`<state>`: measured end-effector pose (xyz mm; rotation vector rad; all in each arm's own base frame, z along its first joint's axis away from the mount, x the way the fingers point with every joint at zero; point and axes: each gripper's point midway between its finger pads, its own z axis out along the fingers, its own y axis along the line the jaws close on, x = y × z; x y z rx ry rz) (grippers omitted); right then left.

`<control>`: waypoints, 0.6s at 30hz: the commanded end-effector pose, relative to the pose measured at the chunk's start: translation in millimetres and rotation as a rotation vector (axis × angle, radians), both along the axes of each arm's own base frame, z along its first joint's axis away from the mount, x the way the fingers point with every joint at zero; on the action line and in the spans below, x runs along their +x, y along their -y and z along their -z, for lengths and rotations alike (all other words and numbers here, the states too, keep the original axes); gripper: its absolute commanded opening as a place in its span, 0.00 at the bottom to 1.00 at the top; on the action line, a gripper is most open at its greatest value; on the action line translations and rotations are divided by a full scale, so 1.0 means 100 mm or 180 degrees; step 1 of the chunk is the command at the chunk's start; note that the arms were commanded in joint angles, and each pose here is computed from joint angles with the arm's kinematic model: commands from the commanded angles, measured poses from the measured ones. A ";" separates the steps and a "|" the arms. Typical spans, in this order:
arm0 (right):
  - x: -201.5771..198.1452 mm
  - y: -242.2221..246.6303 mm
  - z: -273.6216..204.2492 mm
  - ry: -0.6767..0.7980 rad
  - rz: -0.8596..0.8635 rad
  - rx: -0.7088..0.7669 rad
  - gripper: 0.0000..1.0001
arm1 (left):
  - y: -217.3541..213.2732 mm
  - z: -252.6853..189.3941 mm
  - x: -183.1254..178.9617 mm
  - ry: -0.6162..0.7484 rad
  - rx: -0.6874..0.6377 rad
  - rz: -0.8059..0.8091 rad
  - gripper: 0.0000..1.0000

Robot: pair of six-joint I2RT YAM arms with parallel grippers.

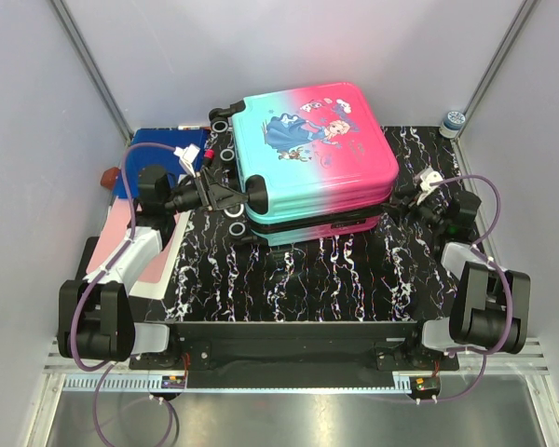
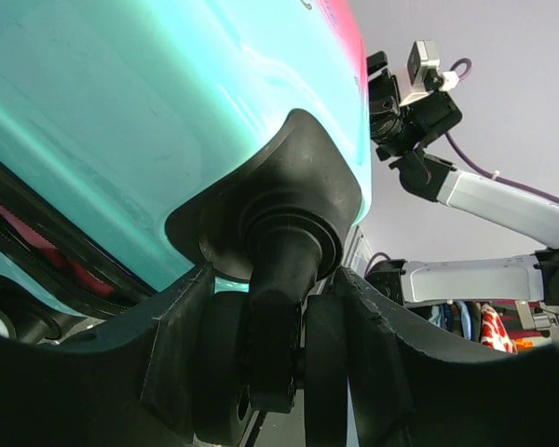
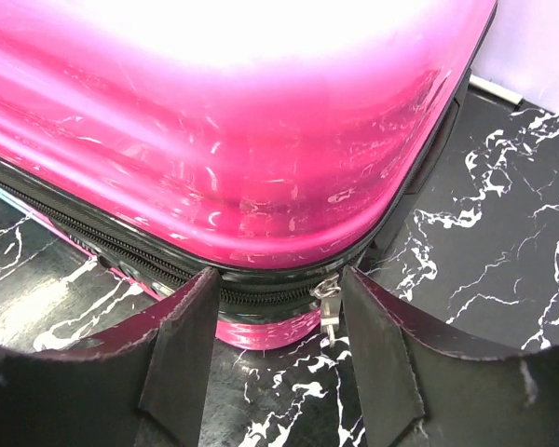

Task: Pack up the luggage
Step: Zip the luggage at the corner of the board.

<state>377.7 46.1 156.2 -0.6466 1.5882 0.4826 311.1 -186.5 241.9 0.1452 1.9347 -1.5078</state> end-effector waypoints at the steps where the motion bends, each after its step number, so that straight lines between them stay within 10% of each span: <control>1: 0.26 0.11 -0.48 0.0688 0.0089 -0.0266 0.62 | -0.03 -0.22 0.05 0.0378 0.0031 -0.0042 0.00; 6: 0.34 0.48 -0.31 0.0589 0.0645 -0.0353 0.65 | -0.03 -0.22 0.06 0.0383 0.0058 -0.0067 0.00; 13: 0.38 0.99 -0.53 0.0131 0.1379 0.0964 0.87 | -0.05 -0.22 0.06 0.0368 0.0060 -0.0081 0.00; 18: 0.55 1.11 -0.64 -0.0979 0.1843 0.1767 0.73 | -0.05 -0.22 0.07 0.0355 0.0057 -0.0087 0.00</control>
